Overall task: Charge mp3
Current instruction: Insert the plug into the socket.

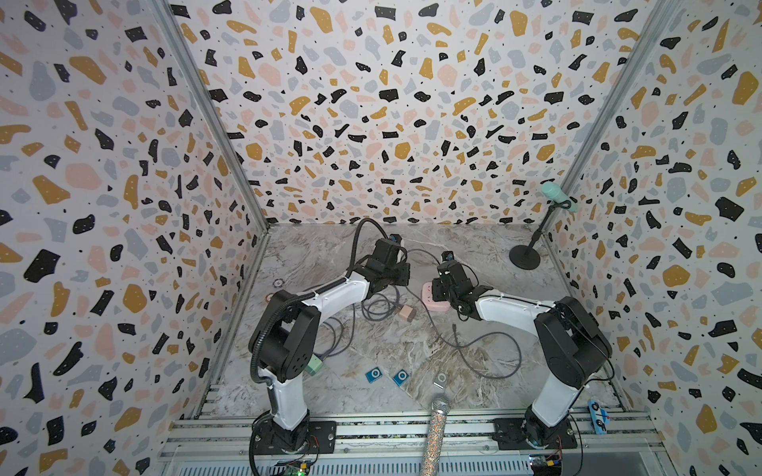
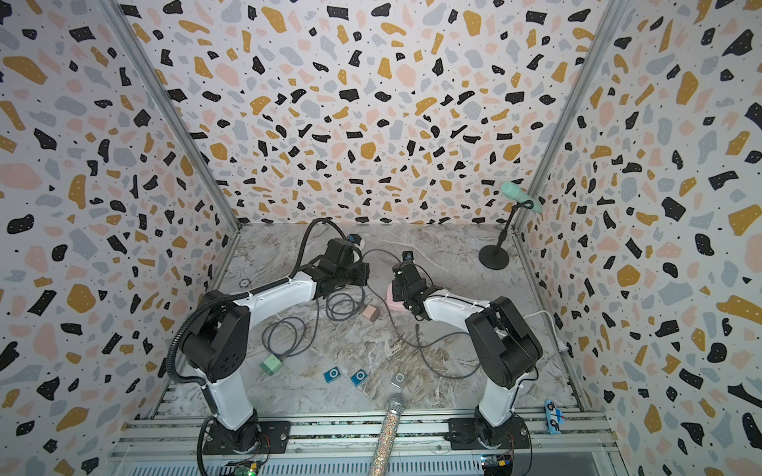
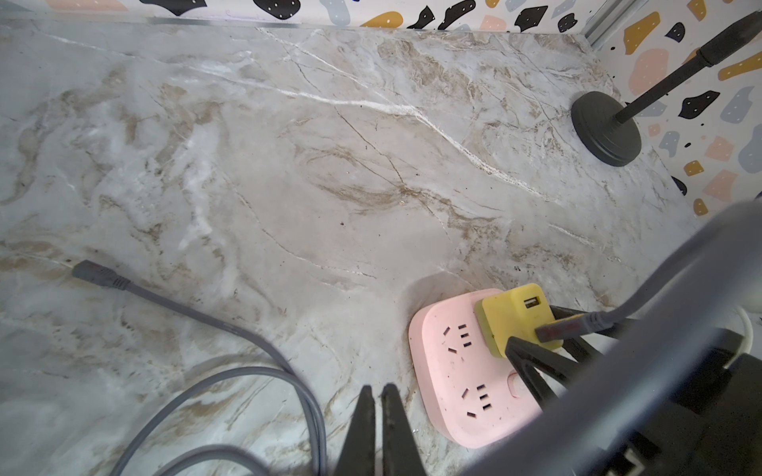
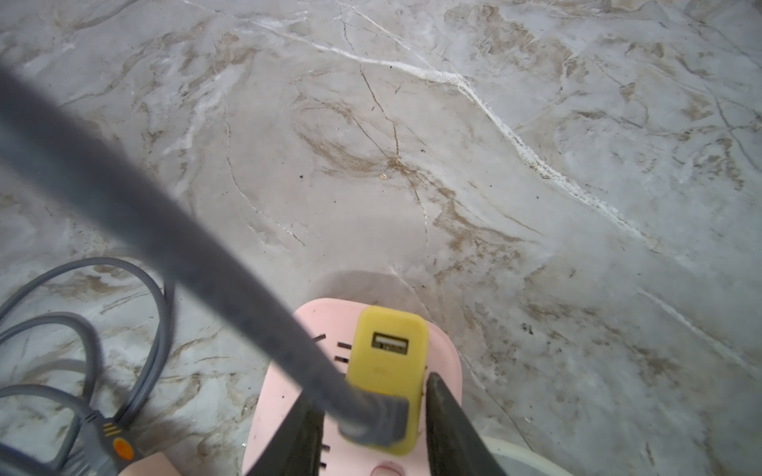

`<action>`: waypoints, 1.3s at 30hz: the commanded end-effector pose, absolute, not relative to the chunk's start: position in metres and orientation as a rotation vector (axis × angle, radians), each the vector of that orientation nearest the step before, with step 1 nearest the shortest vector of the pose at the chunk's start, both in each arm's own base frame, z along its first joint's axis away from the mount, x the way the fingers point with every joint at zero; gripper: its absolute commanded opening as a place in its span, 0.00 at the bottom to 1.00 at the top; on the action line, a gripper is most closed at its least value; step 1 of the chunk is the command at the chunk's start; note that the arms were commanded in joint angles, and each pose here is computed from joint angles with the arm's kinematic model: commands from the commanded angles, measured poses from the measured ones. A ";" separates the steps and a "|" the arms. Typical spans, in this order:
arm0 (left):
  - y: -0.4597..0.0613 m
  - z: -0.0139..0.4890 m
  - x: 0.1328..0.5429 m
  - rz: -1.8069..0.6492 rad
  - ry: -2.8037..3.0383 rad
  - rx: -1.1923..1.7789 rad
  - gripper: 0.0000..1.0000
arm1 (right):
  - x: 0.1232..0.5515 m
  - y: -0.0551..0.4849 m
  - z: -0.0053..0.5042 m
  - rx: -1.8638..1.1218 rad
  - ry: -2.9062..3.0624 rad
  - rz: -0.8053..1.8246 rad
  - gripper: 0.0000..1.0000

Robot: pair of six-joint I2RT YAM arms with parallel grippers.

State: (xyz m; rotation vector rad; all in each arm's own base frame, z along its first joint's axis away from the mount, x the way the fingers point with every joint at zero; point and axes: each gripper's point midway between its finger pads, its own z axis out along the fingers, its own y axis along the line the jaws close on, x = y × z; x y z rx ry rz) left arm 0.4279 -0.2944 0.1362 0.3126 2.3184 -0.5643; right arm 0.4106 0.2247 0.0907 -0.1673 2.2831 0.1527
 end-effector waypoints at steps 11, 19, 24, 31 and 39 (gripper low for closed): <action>-0.313 0.167 0.433 -0.619 2.237 0.362 0.06 | 0.404 0.222 0.074 -0.204 2.289 0.125 0.21; -0.314 0.162 0.430 -0.627 2.251 0.367 0.07 | 0.393 0.220 0.054 -0.253 2.328 0.083 0.15; -0.314 0.159 0.429 -0.633 2.256 0.357 0.07 | 0.376 0.214 0.027 -0.261 2.399 0.060 0.11; -0.318 0.149 0.426 -0.651 2.280 0.357 0.07 | 0.363 0.210 -0.008 -0.300 2.517 0.035 0.09; -0.323 0.136 0.420 -0.683 2.315 0.395 0.10 | 0.342 0.198 -0.039 -0.351 2.635 -0.010 0.08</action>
